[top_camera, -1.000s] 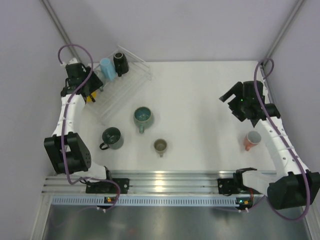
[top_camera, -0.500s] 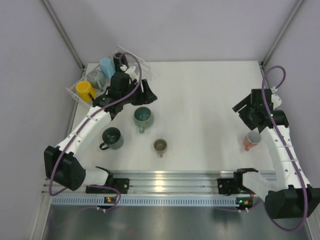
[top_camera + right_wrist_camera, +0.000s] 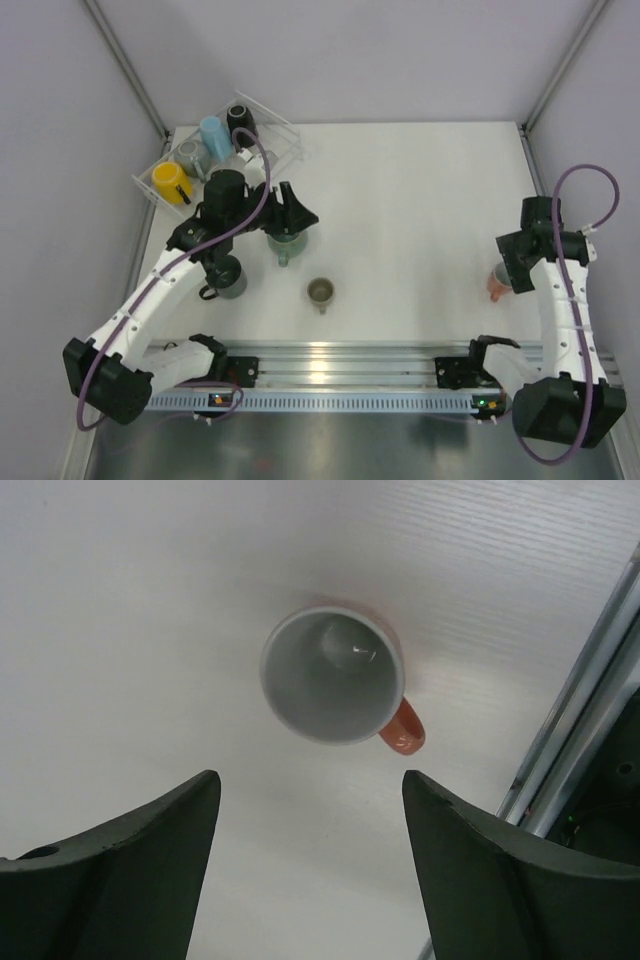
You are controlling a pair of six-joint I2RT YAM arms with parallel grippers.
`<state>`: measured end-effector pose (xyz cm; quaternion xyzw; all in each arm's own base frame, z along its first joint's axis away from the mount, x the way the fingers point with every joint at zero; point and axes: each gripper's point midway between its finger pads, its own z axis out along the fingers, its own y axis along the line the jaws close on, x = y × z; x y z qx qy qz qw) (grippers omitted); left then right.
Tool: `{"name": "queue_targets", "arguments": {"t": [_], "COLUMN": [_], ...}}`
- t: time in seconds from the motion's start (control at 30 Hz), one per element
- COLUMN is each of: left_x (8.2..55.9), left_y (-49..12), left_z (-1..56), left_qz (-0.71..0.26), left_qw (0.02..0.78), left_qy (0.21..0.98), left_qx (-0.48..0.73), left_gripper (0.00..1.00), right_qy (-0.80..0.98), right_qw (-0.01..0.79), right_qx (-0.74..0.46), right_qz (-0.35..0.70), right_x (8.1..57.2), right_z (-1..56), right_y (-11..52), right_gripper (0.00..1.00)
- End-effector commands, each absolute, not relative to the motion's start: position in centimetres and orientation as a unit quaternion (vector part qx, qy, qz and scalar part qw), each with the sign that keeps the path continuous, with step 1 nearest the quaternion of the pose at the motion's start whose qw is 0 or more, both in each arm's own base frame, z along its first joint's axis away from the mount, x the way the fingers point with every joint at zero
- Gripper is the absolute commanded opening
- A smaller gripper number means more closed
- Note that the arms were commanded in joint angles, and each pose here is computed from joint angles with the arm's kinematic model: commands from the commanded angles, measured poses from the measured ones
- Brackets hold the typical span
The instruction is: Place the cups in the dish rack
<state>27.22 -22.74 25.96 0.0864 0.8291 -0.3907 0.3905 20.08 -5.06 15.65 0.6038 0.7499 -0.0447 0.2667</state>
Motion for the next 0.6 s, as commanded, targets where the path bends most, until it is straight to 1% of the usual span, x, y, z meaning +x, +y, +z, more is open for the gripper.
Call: {"name": "queue_targets", "arguments": {"t": [0.0, 0.1, 0.23, 0.37, 0.47, 0.5, 0.57], "left_x": [26.5, 26.2, 25.3, 25.2, 25.0, 25.0, 24.9], "left_y": [-22.9, -22.7, -23.4, -23.4, -23.3, -23.3, -23.3], "left_z": [27.2, 26.5, 26.2, 25.9, 26.0, 26.0, 25.7], "left_qz": [-0.408, -0.405, -0.428, -0.427, -0.427, -0.427, -0.428], "left_qw": [0.418, 0.414, 0.392, 0.390, 0.394, 0.394, 0.389], "left_qy": [0.805, 0.808, 0.805, 0.807, 0.805, 0.805, 0.807], "left_qx": [0.107, 0.108, 0.119, 0.121, 0.124, 0.124, 0.122], "left_gripper": [0.66, 0.66, 0.66, 0.66, 0.66, 0.66, 0.66], "right_qy": [0.710, 0.684, 0.648, 0.631, 0.634, 0.636, 0.639], "right_qw": [0.247, 0.239, 0.227, 0.238, 0.242, 0.235, 0.246], "right_qx": [0.657, 0.685, 0.718, 0.731, 0.730, 0.730, 0.724], "right_qz": [-0.063, -0.080, -0.114, -0.104, -0.082, -0.083, -0.078], "right_x": [19.0, 18.5, 17.0, 17.0, 17.8, 17.6, 18.2], "right_z": [14.6, 14.3, 14.7, 14.1, 12.6, 11.8, 11.5], "right_y": [-6.7, -8.4, -10.3, -10.6, -10.2, -10.0, -10.2], "right_gripper": [0.74, 0.74, 0.74, 0.73, 0.68, 0.65, 0.63]}}
